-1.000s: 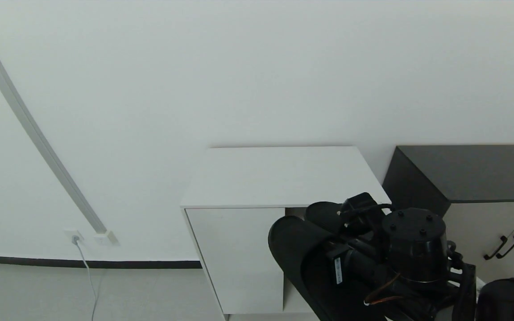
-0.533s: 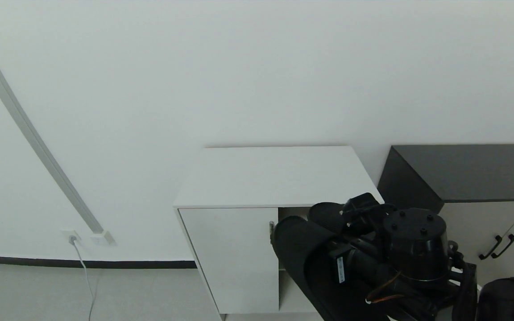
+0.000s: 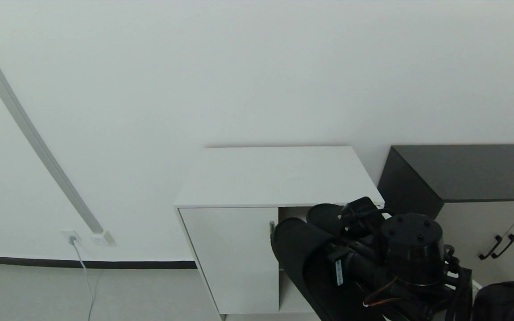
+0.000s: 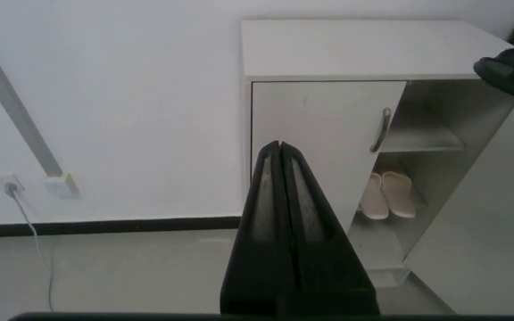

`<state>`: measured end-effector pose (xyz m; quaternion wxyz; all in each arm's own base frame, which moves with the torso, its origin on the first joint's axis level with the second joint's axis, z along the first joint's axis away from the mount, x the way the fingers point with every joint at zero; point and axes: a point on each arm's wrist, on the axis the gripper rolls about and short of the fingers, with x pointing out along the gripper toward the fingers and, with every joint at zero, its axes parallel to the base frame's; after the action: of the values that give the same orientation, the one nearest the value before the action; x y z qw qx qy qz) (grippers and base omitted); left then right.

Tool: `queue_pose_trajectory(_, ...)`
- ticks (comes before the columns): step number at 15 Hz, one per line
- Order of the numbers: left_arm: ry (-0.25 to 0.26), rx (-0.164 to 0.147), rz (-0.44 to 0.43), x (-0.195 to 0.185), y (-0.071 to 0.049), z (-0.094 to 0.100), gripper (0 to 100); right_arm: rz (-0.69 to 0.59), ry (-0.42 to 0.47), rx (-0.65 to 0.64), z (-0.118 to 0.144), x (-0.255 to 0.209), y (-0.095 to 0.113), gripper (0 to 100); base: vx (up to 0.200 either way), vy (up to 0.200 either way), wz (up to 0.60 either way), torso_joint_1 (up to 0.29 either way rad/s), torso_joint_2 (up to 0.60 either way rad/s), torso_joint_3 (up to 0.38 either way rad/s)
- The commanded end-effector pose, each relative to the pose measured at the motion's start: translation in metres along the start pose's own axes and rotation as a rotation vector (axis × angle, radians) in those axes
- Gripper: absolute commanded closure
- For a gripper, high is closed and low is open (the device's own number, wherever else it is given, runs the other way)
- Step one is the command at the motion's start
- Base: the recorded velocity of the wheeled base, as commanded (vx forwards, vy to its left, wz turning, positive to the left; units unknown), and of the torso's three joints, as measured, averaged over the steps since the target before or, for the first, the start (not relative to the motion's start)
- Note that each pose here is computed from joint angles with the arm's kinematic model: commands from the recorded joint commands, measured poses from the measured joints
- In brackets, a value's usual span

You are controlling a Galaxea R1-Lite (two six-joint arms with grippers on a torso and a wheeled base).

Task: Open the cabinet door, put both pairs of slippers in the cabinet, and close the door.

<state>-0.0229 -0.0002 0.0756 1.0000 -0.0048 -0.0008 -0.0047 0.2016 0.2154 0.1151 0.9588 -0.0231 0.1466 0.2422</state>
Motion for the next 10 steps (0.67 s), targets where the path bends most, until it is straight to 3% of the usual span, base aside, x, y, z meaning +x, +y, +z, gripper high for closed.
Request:
queue_pose_trajectory(1, 0.002, -0.001, 0.000, 0.0001, 0.0000, -0.0001, 100, 0.001, 0.012, -0.005, -0.0035, 0.0013, 0.0006, 100, 0.000, 0.000, 0.00, -0.139, 0.31, 0.168)
queue_pose_trajectory(10, 0.002, 0.000, 0.002, 0.0001, 0.0000, -0.0001, 100, 0.004, -0.004, -0.002, -0.0047, -0.0002, 0.0004, 100, 0.000, 0.000, 0.00, -0.159, 0.35, 0.188)
